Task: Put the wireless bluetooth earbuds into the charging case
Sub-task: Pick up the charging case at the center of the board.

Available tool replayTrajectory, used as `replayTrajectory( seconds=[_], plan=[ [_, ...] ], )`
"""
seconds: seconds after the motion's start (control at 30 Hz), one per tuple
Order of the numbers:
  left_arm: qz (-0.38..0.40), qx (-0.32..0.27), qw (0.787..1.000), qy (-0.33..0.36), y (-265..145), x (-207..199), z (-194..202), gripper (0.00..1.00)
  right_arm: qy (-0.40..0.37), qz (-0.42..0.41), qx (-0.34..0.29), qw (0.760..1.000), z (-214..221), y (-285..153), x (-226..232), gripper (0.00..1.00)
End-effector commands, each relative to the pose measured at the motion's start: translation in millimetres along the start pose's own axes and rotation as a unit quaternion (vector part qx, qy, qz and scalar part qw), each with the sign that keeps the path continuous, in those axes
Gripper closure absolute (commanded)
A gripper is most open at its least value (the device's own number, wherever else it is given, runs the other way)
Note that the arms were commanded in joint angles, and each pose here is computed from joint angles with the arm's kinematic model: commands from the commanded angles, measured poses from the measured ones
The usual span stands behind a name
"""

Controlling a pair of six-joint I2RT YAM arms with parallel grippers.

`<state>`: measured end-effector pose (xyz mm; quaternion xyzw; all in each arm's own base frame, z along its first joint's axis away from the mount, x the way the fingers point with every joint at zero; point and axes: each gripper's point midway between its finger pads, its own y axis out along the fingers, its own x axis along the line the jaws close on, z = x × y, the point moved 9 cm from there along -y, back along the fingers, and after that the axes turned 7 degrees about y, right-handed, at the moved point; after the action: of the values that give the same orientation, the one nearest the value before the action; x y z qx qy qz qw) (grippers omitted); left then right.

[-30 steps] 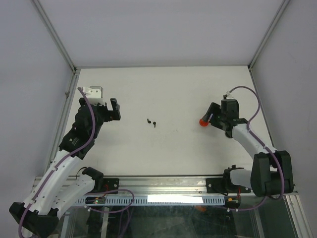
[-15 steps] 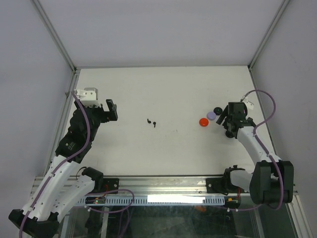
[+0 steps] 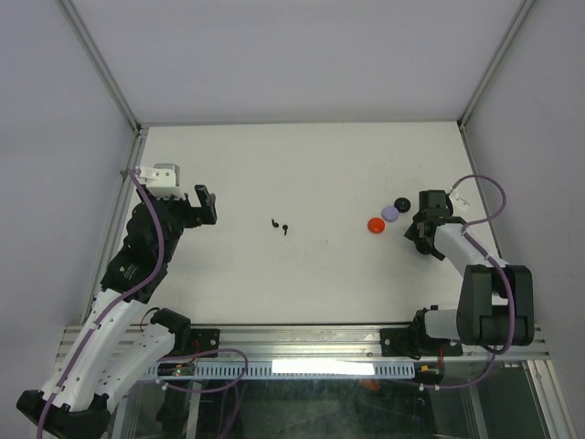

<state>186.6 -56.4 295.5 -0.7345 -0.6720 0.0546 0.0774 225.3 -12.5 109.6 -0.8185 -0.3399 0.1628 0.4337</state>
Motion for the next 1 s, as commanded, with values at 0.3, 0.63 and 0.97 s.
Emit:
replayTrajectory(
  seconds=[0.3, 0.63, 0.97],
  plan=[
    [0.019, -0.026, 0.999, -0.005, -1.0, 1.0, -9.1, 0.01, 0.023, -0.005, -0.005, 1.000, -12.1, 10.4, 13.0, 0.40],
    [0.053, -0.023, 0.998, 0.001, -1.4, -2.3, -6.6, 0.01, -0.027, -0.057, -0.030, 0.998, -15.4, 0.3, 22.2, 0.55],
    [0.139, 0.021, 0.990, 0.004, 11.2, -19.9, 3.6, 0.01, -0.153, -0.240, -0.106, 0.953, -15.4, -67.4, 68.8, 0.57]
  ],
)
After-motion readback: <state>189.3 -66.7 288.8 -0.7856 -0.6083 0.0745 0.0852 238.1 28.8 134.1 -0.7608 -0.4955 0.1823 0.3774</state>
